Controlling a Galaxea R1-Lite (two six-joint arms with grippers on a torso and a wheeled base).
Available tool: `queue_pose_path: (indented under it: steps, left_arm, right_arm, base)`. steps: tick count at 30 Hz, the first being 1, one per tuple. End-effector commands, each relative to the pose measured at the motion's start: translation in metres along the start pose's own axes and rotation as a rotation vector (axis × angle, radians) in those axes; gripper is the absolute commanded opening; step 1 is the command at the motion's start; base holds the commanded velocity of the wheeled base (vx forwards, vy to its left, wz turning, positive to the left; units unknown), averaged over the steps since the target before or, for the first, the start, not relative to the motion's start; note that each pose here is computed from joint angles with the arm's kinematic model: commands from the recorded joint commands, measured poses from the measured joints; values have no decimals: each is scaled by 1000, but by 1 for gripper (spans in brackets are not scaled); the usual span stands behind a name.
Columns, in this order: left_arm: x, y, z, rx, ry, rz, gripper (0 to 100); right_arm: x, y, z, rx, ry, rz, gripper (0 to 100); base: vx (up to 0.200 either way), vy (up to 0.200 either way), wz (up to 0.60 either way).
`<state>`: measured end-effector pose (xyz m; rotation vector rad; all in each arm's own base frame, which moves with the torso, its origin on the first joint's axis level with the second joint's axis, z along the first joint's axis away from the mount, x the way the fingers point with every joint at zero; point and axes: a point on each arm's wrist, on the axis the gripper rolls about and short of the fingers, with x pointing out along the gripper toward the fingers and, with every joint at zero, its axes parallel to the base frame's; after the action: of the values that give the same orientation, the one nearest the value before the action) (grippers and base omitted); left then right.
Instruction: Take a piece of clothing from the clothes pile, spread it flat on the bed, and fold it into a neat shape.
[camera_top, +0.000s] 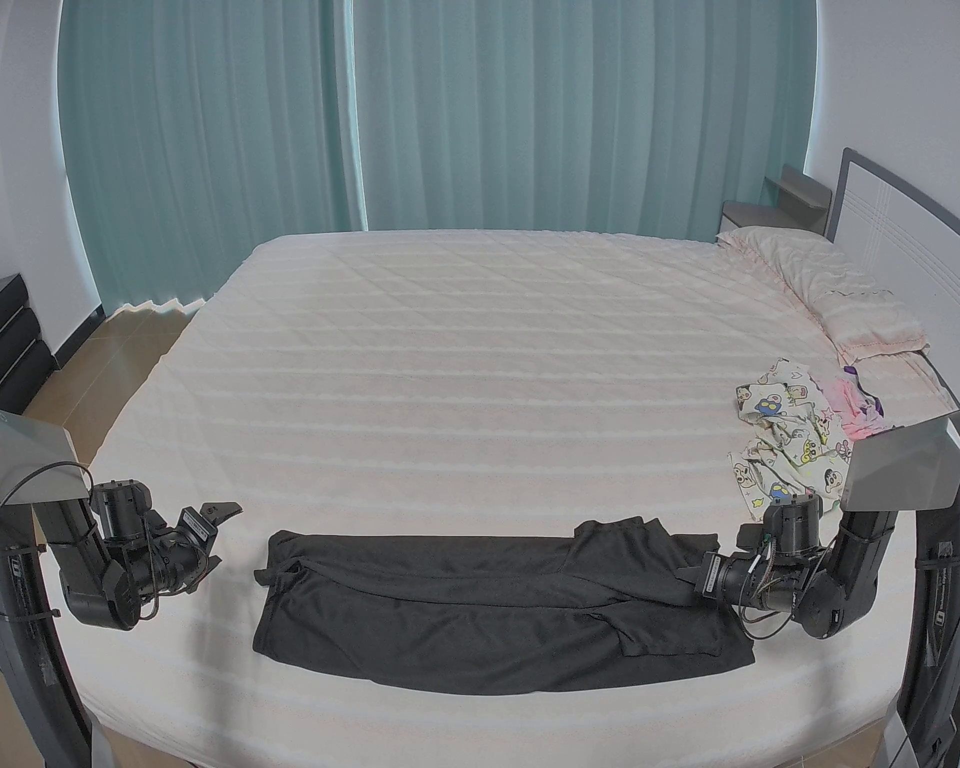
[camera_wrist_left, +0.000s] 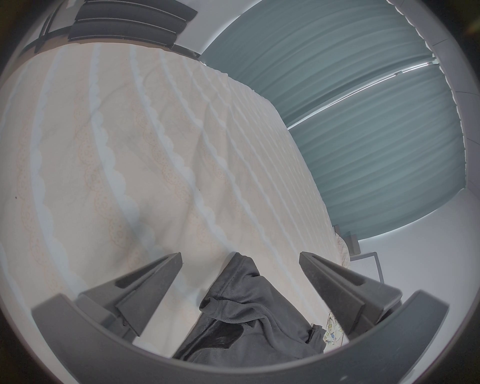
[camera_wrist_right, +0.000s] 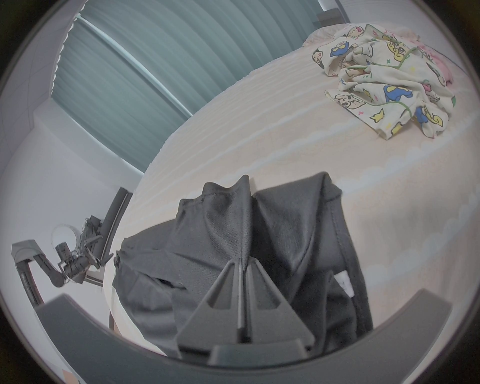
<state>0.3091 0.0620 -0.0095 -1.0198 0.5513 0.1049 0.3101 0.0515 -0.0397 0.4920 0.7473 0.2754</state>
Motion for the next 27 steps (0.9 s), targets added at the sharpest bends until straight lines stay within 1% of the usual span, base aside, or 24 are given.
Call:
queue_pose_path:
  steps: [1,7,8,13,15,19,22,24,25,27]
  left_arm:
    - [0,1,-1,3,3,4,100]
    - [0,1,-1,3,3,4,100]
    - [0,1,-1,3,3,4,100]
    - [0,1,-1,4,3,4,100]
    - [0,2,-1,4,4,5,100]
    - [0,2,-1,4,4,5,100]
    - [0,2,-1,4,4,5,100]
    - [1,1,-1,5,5,5,100]
    - [0,2,-1,4,4,5,100]
    - [1,2,-1,6,6,6,100]
  right_arm:
    - [-11,-4,0,-8,-1,-15,0]
    - [-15,-9,-4,-1,13,-33,0]
    - [-15,-9,-5,-3,15,-33,100]
    - [-21,-8,-14,-32,60,-27,100]
    - [-22,-7,-14,-55,59,3,100]
    - [-18,-3,4,-67,-30,45,100]
    - [-10,1,18,-35,-79,64,100]
    - [-9,1,19,-32,-80,65,100]
    - [-1,4,28,2,-108,84,100]
    - [6,3,29,8,-103,81,100]
  base:
    - [0,0,0]
    - [0,0,0]
    - [0,0,0]
    - [0,0,0]
    - [0,0,0]
    - [0,0,0]
    - [0,0,0]
    - [0,0,0]
    - [0,0,0]
    - [0,0,0]
